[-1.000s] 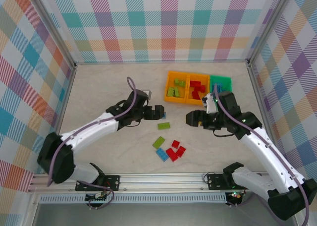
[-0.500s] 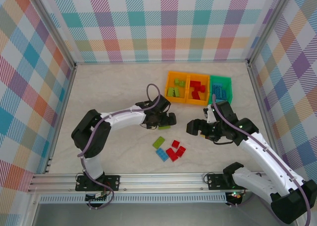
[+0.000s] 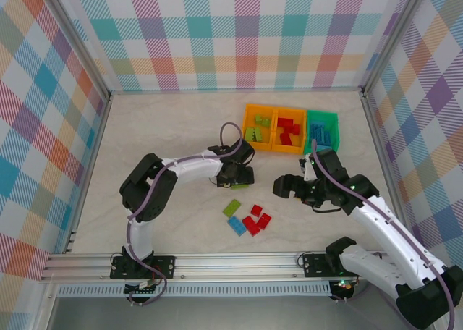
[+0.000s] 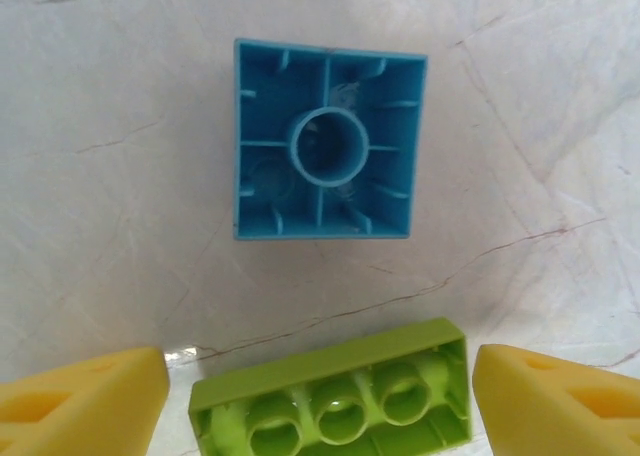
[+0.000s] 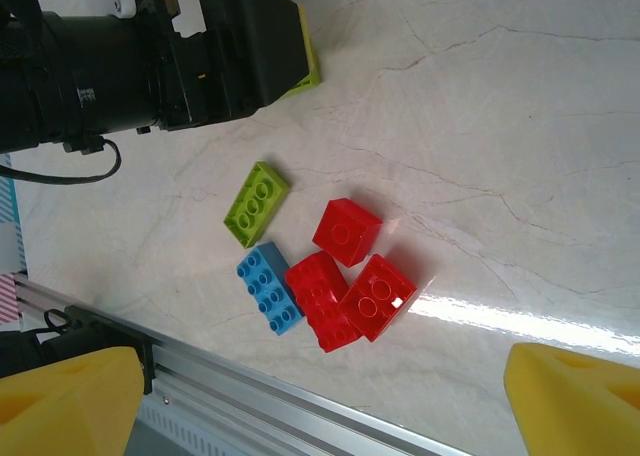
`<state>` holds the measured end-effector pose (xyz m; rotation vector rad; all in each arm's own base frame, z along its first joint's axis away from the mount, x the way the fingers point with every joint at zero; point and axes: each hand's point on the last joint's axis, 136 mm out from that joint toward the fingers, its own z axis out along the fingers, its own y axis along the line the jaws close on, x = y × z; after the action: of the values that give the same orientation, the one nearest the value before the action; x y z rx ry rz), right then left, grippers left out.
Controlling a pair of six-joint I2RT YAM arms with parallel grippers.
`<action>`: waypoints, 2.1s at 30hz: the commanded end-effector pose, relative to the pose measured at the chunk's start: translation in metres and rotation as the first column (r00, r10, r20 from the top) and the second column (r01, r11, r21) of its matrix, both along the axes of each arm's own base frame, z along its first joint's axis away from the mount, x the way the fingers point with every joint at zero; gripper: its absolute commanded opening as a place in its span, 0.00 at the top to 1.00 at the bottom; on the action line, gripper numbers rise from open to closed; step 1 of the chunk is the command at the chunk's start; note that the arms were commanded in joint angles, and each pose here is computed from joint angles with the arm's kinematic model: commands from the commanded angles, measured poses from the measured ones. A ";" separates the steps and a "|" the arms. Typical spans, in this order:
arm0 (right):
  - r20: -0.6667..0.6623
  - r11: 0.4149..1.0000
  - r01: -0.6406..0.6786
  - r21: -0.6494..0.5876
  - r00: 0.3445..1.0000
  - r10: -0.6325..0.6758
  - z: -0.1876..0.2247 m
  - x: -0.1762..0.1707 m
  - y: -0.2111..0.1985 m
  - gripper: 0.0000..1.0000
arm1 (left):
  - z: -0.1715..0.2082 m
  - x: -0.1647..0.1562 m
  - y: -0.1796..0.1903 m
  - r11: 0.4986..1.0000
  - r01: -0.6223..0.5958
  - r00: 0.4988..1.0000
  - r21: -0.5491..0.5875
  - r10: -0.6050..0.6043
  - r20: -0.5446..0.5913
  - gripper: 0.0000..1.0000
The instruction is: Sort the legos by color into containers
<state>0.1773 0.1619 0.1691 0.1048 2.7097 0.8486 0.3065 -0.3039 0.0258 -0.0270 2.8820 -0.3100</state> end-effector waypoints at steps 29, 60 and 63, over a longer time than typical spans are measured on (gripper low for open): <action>0.024 0.999 0.050 0.019 0.998 -0.050 0.004 -0.002 -0.005 0.02 | 0.131 0.082 -0.007 0.998 0.024 0.915 0.063 -0.048 0.401 0.42; 0.003 0.995 0.007 -0.103 1.000 -0.006 -0.017 0.009 0.007 0.04 | 0.280 0.087 -0.011 0.941 0.291 0.718 -0.170 -0.098 0.689 0.15; -0.035 0.984 -0.028 -0.175 0.999 0.022 -0.036 0.005 0.018 0.05 | 0.287 0.030 0.010 0.877 0.478 0.615 -0.054 -0.290 0.733 0.14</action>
<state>0.1768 0.1738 0.1355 0.0730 2.8121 0.6869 0.3730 -0.2912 0.2977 0.2993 2.1461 -0.5553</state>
